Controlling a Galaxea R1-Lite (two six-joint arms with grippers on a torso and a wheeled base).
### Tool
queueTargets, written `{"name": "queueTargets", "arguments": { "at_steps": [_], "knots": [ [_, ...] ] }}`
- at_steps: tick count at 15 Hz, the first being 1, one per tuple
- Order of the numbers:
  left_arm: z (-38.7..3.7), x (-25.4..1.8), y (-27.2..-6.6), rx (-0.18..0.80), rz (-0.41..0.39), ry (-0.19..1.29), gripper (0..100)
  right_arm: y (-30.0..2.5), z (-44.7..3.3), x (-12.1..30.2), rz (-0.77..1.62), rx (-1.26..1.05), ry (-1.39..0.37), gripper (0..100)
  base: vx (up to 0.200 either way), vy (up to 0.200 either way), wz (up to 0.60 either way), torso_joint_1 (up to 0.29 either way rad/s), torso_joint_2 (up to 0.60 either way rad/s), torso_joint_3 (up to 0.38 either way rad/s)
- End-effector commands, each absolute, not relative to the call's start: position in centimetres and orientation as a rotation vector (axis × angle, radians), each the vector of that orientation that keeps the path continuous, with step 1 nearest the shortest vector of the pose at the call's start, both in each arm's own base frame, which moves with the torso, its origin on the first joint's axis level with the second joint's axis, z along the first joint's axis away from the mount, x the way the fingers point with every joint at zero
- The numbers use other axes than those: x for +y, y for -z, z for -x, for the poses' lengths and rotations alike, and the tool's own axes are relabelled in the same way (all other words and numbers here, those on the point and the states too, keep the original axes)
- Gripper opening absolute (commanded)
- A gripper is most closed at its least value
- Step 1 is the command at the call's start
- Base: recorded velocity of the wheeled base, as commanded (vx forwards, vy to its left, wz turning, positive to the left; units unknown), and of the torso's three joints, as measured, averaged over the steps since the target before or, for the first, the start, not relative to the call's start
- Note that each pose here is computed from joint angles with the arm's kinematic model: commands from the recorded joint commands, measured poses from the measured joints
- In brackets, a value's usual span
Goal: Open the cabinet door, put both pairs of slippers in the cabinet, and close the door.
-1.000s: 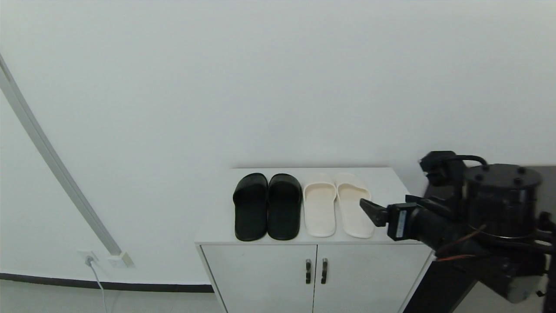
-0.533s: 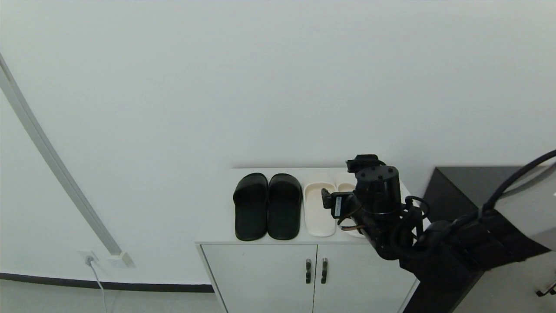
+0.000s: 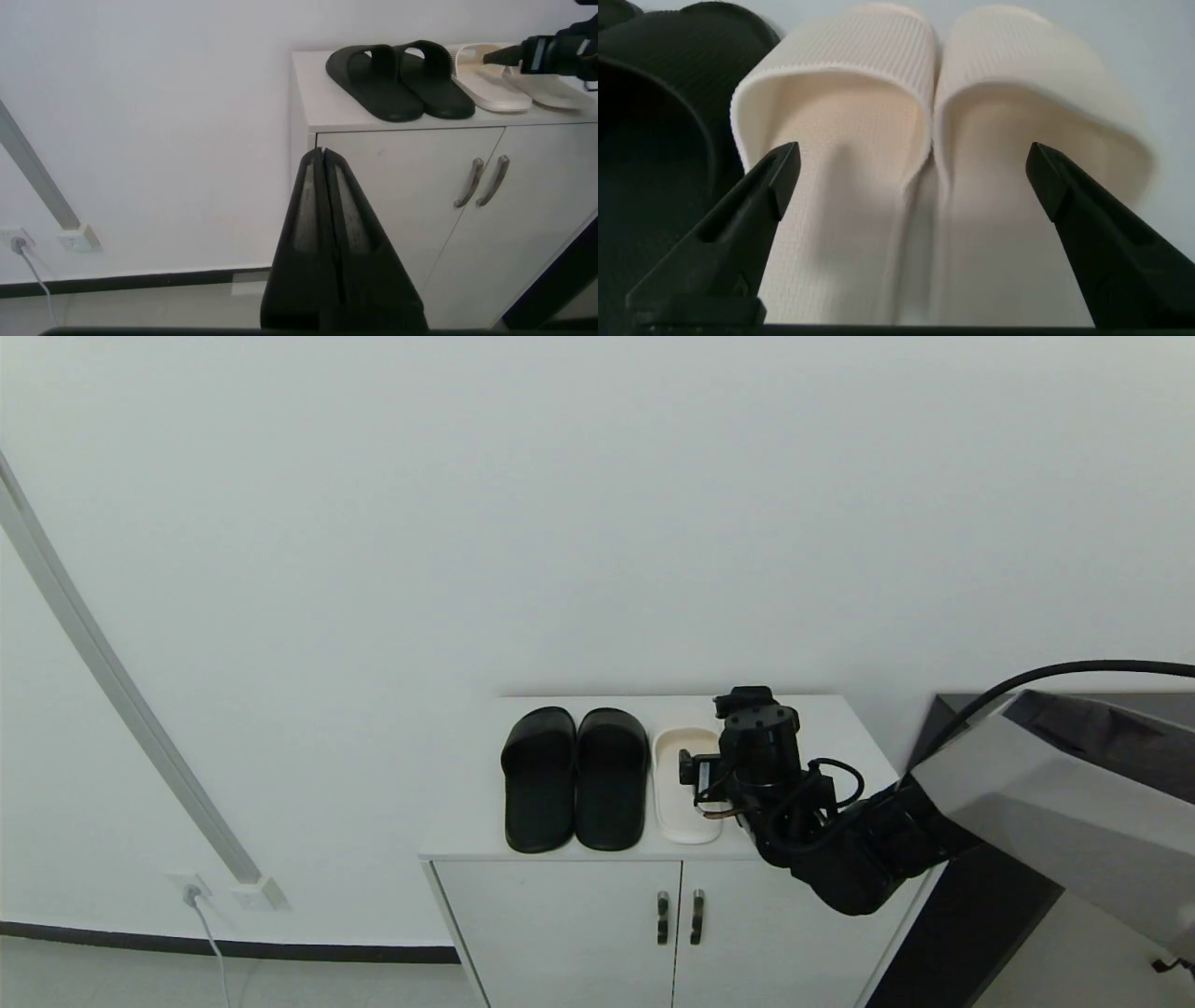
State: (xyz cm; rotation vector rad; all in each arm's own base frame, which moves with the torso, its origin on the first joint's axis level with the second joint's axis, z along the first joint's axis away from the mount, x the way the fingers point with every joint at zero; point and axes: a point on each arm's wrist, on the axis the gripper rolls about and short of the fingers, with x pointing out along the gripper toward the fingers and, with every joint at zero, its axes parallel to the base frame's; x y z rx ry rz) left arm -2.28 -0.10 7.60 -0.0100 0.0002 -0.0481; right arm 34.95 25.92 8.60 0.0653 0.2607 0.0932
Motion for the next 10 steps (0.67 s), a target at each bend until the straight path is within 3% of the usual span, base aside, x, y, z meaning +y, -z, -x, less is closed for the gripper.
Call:
{"name": "queueTargets", "arguments": {
  "at_steps": [1, 8, 9, 10],
  "knots": [
    [2.3, -0.1, -7.6, 0.0, 0.011, 0.049, 0, -6.9, -37.1, 26.2, -0.065, 0.264, -0.071, 100, 0.0, 0.0, 0.0, 0.0, 0.0, 0.0],
    [2.3, -0.1, -7.6, 0.0, 0.014, 0.051, 0, -6.7, -39.6, 26.6, -0.066, 0.267, -0.046, 100, 0.0, 0.0, 0.0, 0.0, 0.0, 0.0],
    [2.3, -0.1, -7.6, 0.0, 0.014, 0.049, 0, -6.7, -39.5, 26.6, -0.067, 0.266, -0.048, 0, 0.0, 0.0, 0.0, 0.0, 0.0, 0.0],
    [2.3, -0.1, -7.6, 0.0, 0.014, 0.049, 0, -6.7, -39.5, 26.6, -0.067, 0.266, -0.048, 0, 0.0, 0.0, 0.0, 0.0, 0.0, 0.0]
  ]
}}
